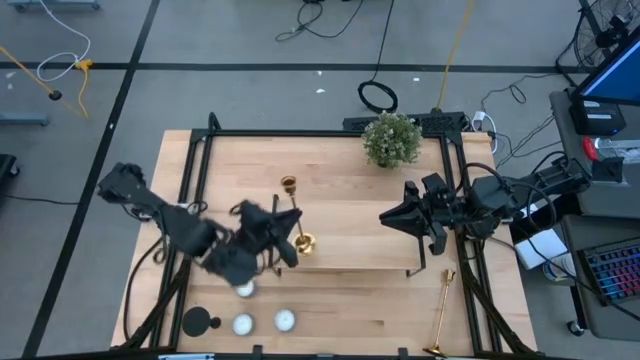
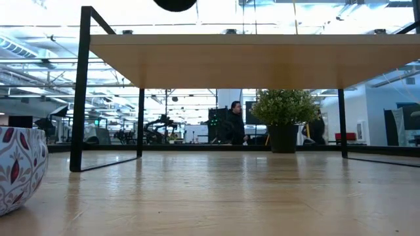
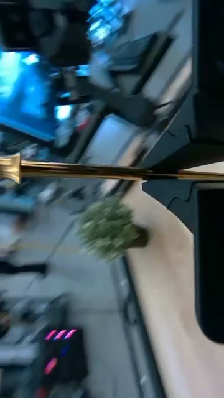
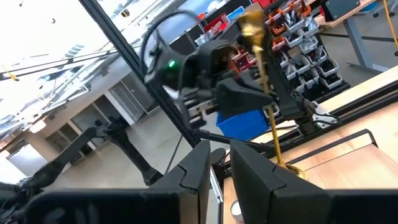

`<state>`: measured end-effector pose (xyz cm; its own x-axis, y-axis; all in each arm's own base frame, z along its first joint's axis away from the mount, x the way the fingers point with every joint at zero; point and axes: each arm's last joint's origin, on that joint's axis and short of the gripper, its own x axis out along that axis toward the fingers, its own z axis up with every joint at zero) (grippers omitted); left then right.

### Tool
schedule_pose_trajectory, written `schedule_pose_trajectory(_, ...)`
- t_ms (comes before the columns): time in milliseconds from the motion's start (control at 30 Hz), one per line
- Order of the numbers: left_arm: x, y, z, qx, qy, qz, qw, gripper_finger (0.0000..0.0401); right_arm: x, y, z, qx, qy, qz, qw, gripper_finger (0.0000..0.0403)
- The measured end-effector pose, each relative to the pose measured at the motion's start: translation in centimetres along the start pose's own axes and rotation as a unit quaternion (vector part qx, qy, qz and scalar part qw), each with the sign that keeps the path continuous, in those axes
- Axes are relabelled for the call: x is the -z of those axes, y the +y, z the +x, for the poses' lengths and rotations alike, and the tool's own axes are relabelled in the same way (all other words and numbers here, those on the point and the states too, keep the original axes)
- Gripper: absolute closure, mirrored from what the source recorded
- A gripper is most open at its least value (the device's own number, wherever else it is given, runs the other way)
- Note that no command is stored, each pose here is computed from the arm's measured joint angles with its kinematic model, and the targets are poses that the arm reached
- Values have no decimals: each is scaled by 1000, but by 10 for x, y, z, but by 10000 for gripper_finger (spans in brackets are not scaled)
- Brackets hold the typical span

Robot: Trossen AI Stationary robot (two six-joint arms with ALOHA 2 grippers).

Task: Pick & Place candle stick holders
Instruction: Put the left golden candleholder on the shelf

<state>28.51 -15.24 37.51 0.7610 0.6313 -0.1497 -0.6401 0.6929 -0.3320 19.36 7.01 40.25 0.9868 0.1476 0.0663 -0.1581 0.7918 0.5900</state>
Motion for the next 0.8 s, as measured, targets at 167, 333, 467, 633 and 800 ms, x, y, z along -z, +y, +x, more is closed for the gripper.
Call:
schedule_pose_trajectory(167,31,-19,-12,-30,-45,56,997,388,0,0,0,1,-1,0,1000,342)
schedule_pose_trajectory(333,50,-26,-9,-23,-36,46,998,388,1,-4,5,12,-1,15,1000,342)
schedule_pose_trajectory(467,53,-27,-8,-23,-35,54,998,388,4,-6,10,17,6,20,1000,342)
schedule_pose_trajectory(633,53,-25,-8,-26,-35,65,997,388,9,-7,15,23,14,28,999,342)
schedule_pose_trajectory(800,52,-24,-3,-33,-37,63,997,388,9,-7,16,22,13,33,999,342)
